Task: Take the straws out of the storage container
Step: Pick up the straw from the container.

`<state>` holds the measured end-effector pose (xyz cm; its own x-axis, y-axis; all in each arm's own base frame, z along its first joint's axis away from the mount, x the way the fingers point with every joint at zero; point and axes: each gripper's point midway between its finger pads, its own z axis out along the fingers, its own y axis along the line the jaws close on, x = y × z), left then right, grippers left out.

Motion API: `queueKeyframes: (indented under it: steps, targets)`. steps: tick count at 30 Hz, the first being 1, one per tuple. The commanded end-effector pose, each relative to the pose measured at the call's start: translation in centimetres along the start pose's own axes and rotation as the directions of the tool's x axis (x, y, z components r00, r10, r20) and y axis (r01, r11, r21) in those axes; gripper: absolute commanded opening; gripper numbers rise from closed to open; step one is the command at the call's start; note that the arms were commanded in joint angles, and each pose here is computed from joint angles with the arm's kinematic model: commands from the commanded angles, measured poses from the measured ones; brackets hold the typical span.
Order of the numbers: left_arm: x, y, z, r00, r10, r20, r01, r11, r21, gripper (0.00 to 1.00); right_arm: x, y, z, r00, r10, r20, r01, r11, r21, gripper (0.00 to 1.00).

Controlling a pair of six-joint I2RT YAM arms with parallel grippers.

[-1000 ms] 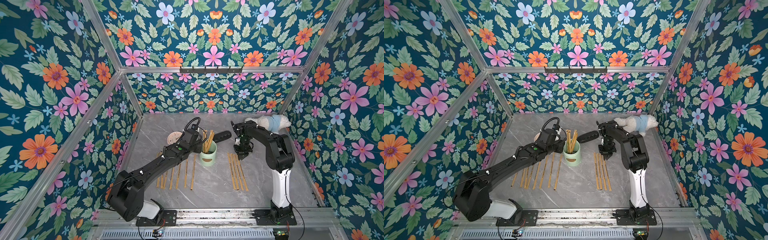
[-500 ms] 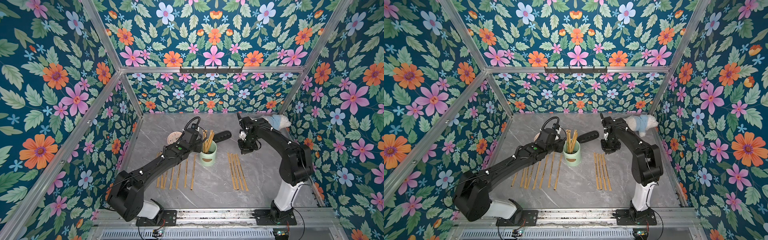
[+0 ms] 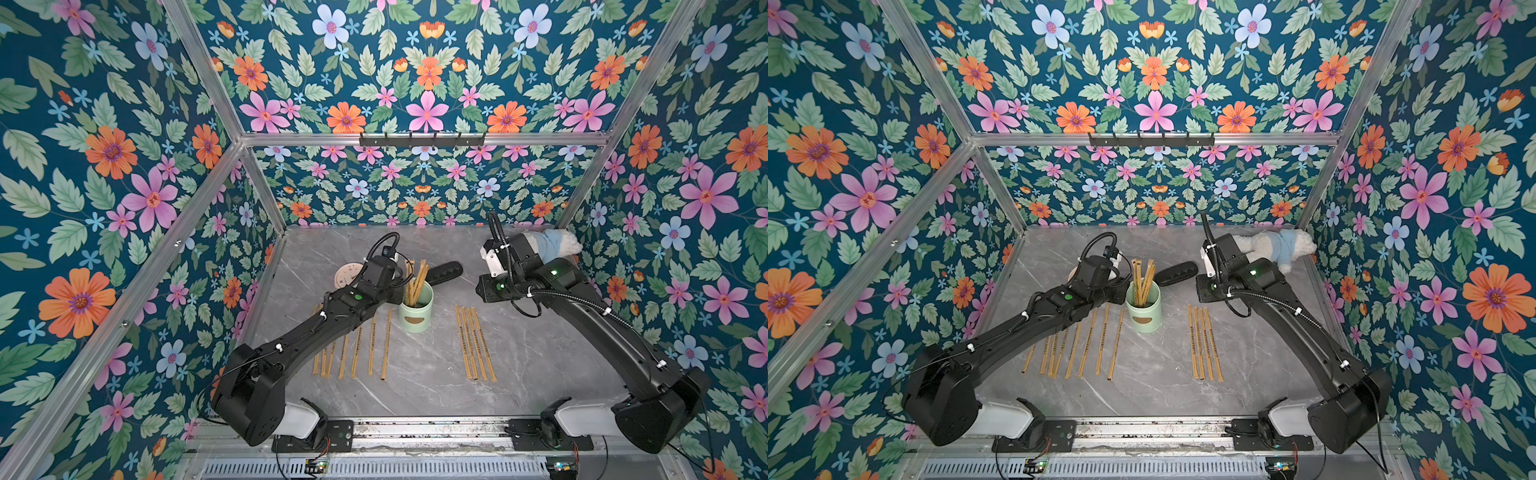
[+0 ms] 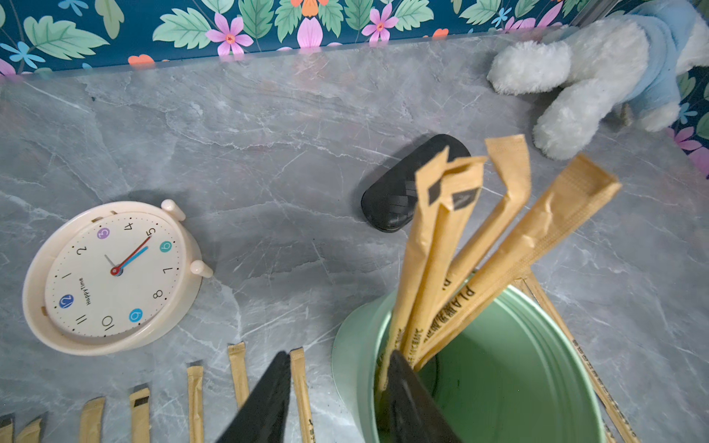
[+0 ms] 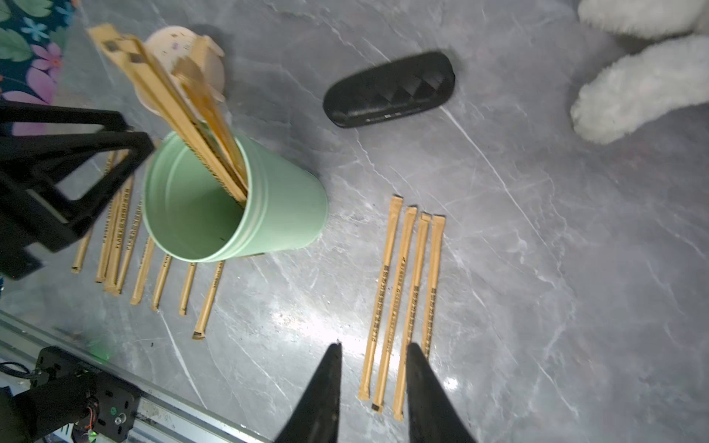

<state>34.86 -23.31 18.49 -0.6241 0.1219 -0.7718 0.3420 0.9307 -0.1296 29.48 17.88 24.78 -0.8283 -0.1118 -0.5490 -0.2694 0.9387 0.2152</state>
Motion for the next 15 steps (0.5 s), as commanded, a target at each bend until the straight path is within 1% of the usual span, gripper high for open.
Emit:
queueKeyframes:
  steps: [1,5,15]
  targets:
    - [-0.7,-0.1,-0.1,1.000,-0.012,0.022,0.012,1.000,0.004,0.44,-2.3,2.3,-0.3,0.994,0.001,0.112,0.006,0.998,-0.060,0.32]
    - [-0.6,-0.1,0.0,1.000,-0.013,0.020,0.013,1.000,0.003,0.44,-2.7,4.4,0.9,0.994,-0.025,0.105,0.034,0.995,-0.092,0.32]
    - [-0.4,0.2,-0.4,1.000,-0.012,0.023,0.012,1.000,-0.003,0.44,-4.6,8.2,4.9,0.996,-0.016,0.093,0.034,0.982,-0.186,0.32]
